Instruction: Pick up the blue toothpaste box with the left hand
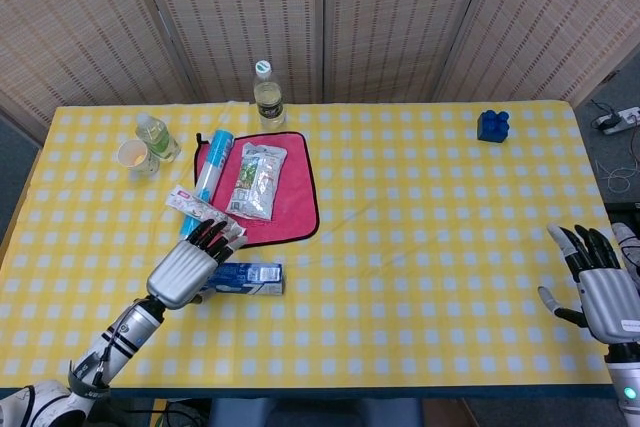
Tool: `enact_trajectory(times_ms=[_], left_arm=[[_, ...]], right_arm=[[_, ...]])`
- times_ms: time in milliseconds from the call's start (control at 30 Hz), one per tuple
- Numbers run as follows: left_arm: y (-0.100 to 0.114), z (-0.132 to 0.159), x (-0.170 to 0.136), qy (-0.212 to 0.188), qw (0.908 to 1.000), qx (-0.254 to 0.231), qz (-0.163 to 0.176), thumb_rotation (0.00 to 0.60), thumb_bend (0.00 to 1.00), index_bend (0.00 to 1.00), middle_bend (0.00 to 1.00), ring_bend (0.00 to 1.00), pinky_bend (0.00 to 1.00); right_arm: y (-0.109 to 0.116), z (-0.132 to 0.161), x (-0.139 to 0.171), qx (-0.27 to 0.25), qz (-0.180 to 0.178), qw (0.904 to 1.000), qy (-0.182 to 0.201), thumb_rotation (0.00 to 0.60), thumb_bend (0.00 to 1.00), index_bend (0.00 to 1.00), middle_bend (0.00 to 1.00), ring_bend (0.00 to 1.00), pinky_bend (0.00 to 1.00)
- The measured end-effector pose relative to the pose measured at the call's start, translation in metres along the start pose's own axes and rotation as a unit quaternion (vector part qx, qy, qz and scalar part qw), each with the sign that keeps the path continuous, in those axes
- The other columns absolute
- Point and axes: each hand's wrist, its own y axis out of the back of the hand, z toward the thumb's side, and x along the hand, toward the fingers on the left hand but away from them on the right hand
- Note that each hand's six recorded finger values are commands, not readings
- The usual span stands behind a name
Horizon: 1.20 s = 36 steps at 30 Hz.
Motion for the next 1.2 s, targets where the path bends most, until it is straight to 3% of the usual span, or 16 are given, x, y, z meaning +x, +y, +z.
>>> enact_trajectory(times_ms=[200, 433, 700, 967, 1200], left_arm=[[0.009, -0.008, -0.011, 0.029, 0.9991, 0.025, 0.017, 0.600, 0.20, 0.00, 0.08, 0.03, 0.04], [0.021, -0.028, -0.035, 0.083, 0.9939, 0.036, 0.063, 0.600, 0.20, 0.01, 0.08, 0.03, 0.04], [0.021, -0.054, -0.082, 0.145, 0.9850, -0.005, 0.093, 0.600, 0.20, 0.08, 0.08, 0.04, 0.04], [0.008, -0.085, -0.128, 0.217, 0.9698, -0.034, 0.106, 0.600, 0.20, 0.13, 0.09, 0.08, 0.04], [-0.006, -0.098, -0.154, 0.260, 0.9610, -0.034, 0.087, 0.600, 0.20, 0.14, 0.09, 0.08, 0.04]], right_arm=[[0.001, -0.001, 0.000, 0.002, 0.000, 1.0000, -0.002, 0.600, 0.26, 0.07, 0.12, 0.00, 0.00], [0.001, -0.004, 0.000, 0.005, 0.004, 1.0000, -0.004, 0.600, 0.26, 0.07, 0.12, 0.00, 0.01], [0.002, -0.005, -0.004, 0.002, -0.002, 1.0000, -0.003, 0.600, 0.27, 0.07, 0.12, 0.00, 0.01], [0.001, -0.007, -0.007, -0.006, -0.001, 0.9999, -0.008, 0.600, 0.27, 0.08, 0.12, 0.00, 0.01], [-0.001, -0.004, -0.011, -0.008, 0.002, 1.0000, -0.003, 0.600, 0.27, 0.09, 0.12, 0.00, 0.01]])
